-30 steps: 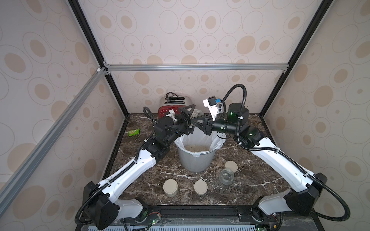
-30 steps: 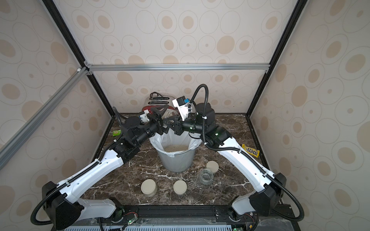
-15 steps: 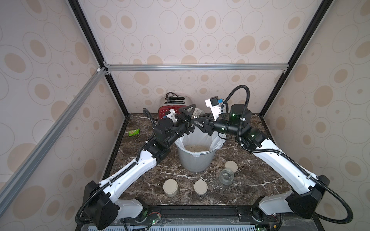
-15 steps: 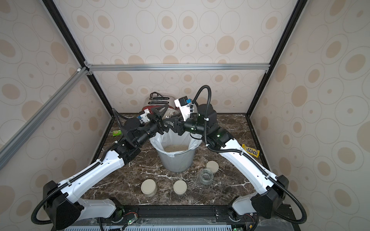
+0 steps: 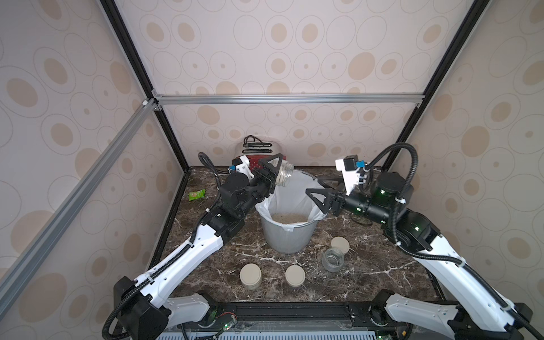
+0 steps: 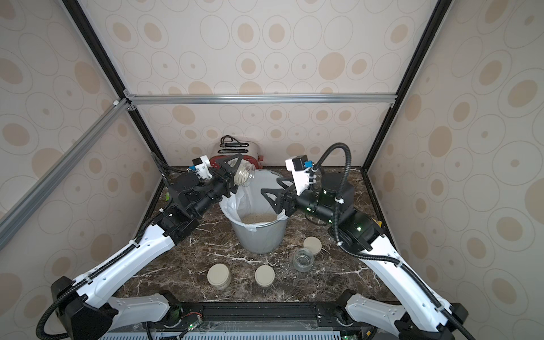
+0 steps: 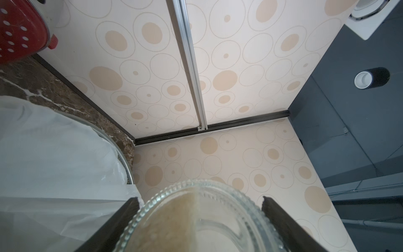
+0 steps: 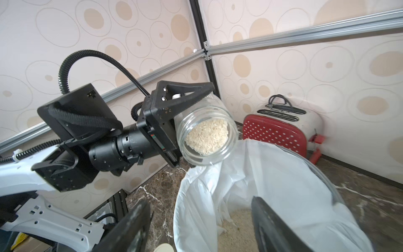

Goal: Empty moldy rice from jars
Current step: Pour the moldy rice from the jar into the trash bin.

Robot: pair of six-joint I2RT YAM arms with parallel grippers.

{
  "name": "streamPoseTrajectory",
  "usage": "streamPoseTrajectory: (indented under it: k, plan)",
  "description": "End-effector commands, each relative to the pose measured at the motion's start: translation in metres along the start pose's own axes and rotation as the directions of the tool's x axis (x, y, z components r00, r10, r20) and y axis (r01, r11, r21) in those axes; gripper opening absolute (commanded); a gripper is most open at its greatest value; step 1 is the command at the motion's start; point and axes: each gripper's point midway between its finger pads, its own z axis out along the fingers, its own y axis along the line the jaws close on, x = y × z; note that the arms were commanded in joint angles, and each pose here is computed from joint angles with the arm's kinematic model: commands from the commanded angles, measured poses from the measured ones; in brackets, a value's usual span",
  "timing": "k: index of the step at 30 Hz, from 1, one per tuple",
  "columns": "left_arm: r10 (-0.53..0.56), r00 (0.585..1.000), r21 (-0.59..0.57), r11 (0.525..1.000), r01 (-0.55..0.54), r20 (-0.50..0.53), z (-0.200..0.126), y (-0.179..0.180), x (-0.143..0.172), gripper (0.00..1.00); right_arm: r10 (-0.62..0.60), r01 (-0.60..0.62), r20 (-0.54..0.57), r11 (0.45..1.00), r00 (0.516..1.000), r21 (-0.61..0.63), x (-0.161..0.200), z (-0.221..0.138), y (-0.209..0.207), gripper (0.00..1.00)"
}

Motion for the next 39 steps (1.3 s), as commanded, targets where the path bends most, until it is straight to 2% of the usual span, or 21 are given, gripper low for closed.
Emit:
streamPoseTrajectory:
  k: [1, 6, 11, 15, 19, 24, 31, 39]
  plan:
    - [0.099, 0.995, 0.081, 0.991, -0.102, 0.032, -0.006, -0.04, -0.013, 0.45, 0.018, -0.006, -0.068, 0.986, 0.998, 0.164, 0.032, -0.023, -0.028, 0.75]
    - [0.159, 0.987, 0.045, 0.986, -0.16, 0.02, -0.001, -0.037, -0.014, 0.45, 0.117, -0.091, -0.078, 0.956, 0.99, 0.278, 0.073, -0.061, -0.047, 0.75]
    - [0.168, 0.986, 0.039, 0.985, -0.168, 0.014, 0.008, -0.037, -0.017, 0.45, 0.228, -0.205, -0.029, 0.916, 0.973, 0.344, 0.111, -0.089, -0.061, 0.75]
    - [0.171, 0.985, 0.043, 0.984, -0.172, 0.012, 0.015, -0.039, -0.021, 0.45, 0.26, -0.218, -0.055, 0.892, 0.964, 0.396, 0.13, -0.1, -0.069, 0.75]
    - [0.187, 0.982, 0.048, 0.981, -0.187, 0.005, 0.02, -0.042, -0.023, 0.45, 0.281, -0.201, -0.135, 0.883, 0.95, 0.424, 0.148, -0.098, -0.072, 0.76]
    - [0.259, 0.966, 0.028, 0.965, -0.259, -0.006, 0.02, -0.049, -0.027, 0.45, 0.323, -0.216, -0.198, 0.878, 0.925, 0.427, 0.17, -0.085, -0.074, 0.76]
    - [0.278, 0.96, 0.036, 0.96, -0.278, 0.003, 0.02, -0.056, -0.031, 0.46, 0.368, -0.259, -0.22, 0.878, 0.904, 0.403, 0.186, -0.075, -0.072, 0.78]
    - [0.307, 0.952, 0.028, 0.951, -0.307, -0.006, 0.021, -0.06, -0.031, 0.46, 0.373, -0.274, -0.204, 0.879, 0.905, 0.39, 0.188, -0.075, -0.07, 0.8]
